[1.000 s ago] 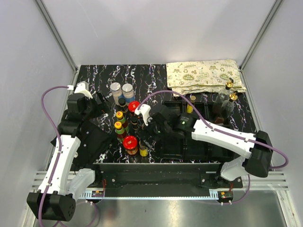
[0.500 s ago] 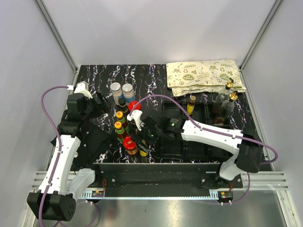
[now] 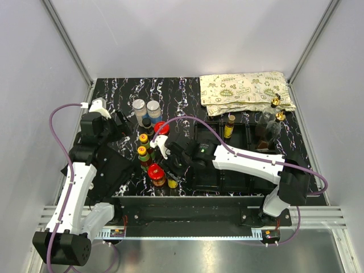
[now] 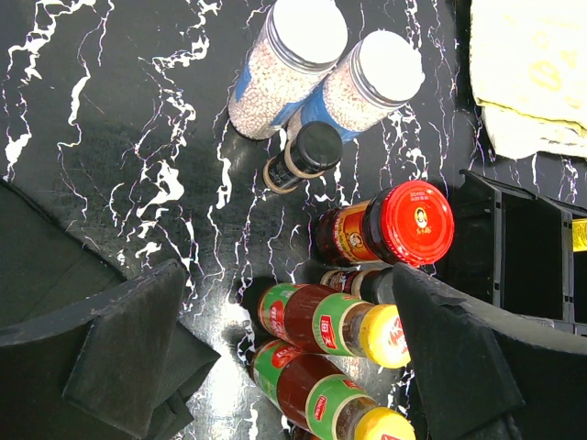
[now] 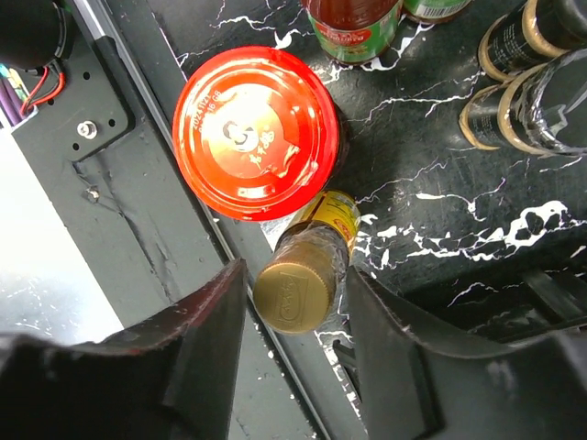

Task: Organize the condiment bottles
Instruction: Pick up the bottle from the center of the board, then place the bottle in the storage box.

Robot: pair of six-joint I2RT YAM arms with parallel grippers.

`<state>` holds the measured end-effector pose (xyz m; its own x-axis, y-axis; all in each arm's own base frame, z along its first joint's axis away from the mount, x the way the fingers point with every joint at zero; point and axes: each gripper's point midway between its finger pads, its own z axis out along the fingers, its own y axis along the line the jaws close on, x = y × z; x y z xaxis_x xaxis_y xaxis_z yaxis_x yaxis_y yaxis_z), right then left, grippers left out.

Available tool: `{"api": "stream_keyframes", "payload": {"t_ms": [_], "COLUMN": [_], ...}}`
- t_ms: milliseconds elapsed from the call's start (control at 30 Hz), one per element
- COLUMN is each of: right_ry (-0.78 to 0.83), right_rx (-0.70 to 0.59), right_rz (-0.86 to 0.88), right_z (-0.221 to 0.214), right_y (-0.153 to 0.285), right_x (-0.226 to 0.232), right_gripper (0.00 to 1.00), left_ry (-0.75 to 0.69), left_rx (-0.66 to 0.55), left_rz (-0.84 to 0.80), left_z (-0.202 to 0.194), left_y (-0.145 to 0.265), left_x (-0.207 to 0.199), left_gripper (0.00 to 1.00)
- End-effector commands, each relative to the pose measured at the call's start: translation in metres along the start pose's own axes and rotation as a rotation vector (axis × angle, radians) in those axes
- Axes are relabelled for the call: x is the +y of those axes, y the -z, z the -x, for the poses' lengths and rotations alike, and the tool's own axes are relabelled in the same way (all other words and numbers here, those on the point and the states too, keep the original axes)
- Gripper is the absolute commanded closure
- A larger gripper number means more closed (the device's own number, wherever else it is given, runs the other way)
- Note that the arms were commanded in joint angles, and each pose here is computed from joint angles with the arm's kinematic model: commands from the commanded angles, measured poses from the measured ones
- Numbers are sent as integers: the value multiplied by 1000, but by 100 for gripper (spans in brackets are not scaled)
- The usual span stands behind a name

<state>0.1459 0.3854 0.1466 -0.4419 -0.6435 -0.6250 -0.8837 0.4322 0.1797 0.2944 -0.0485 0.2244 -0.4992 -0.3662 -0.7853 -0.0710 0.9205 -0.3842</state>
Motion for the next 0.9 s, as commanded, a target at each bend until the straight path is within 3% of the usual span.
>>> {"api": "stream_keyframes", "payload": {"t_ms": [0,133,367,633,867], "right_ry": [14,10,4,-22,-174], "right_rx": [-52,-36,-115,-271,-504], "right_rz": [6,-18,-192,-450,-870], "right_z": [18,15,31,53,59], "right_y": [11,10,33,96,203], "right_x": [6,2,-25,-64,-119], "right_gripper": [51,72,96,100,100], "left_ry": [-15,-14,-13,-13,-12], "left_rx": [-33,-36,-35,-36,-33], "left_rz": [-35,-37,-35,-33,-39], "left_z": [9,10,9,10,10], "left_y": [2,2,2,2,2], "left_x": [-6,-7,-6,-6,-7], "left_gripper": [1,1,1,1,1]}}
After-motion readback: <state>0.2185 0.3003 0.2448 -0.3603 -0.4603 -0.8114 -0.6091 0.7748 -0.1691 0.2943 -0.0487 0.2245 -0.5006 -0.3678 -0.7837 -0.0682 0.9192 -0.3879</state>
